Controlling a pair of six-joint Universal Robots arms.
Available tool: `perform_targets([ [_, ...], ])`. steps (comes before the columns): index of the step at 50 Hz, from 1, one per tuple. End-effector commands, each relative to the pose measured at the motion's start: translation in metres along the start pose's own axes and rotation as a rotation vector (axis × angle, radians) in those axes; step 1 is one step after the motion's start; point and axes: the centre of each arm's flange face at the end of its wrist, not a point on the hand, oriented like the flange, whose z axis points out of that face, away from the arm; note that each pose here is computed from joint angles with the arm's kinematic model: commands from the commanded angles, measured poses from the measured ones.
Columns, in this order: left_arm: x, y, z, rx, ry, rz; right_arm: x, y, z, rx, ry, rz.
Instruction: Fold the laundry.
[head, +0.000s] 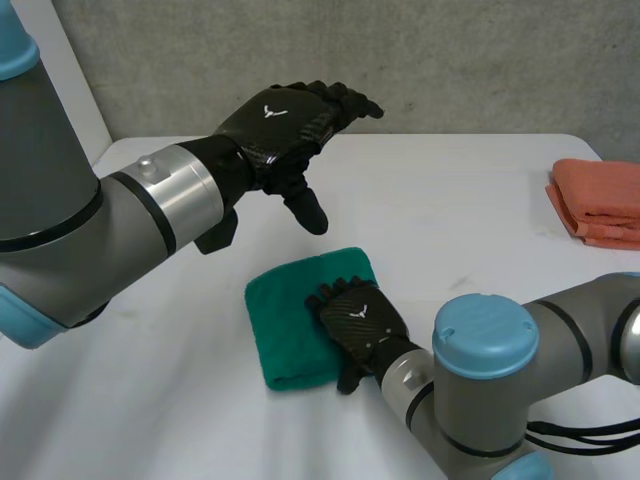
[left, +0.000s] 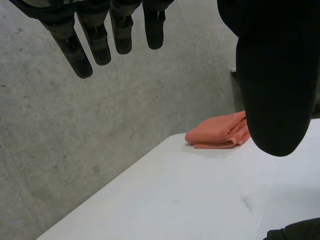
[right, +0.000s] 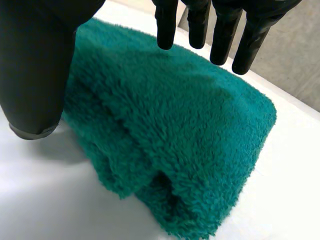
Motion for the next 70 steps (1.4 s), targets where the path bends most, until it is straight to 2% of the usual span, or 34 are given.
perform_targets([
  [1,0.000,0.010,0.001,-0.029,-0.006,-0.011,0.003,0.004,0.013,0.026,0.028,-0.078],
  [31,0.002,0.023,-0.002,-0.065,-0.001,-0.029,0.010,-0.008,0.034,0.085,0.046,-0.132],
  [40,0.003,0.024,-0.003,-0.068,0.001,-0.030,0.027,-0.006,0.045,0.081,0.076,-0.126],
  [53,0.002,0.024,-0.002,-0.068,-0.001,-0.028,0.133,0.011,0.037,0.011,0.224,-0.266],
  [70,0.001,0.033,0.001,-0.092,-0.001,-0.039,0.272,0.030,0.034,-0.050,0.477,-0.337],
])
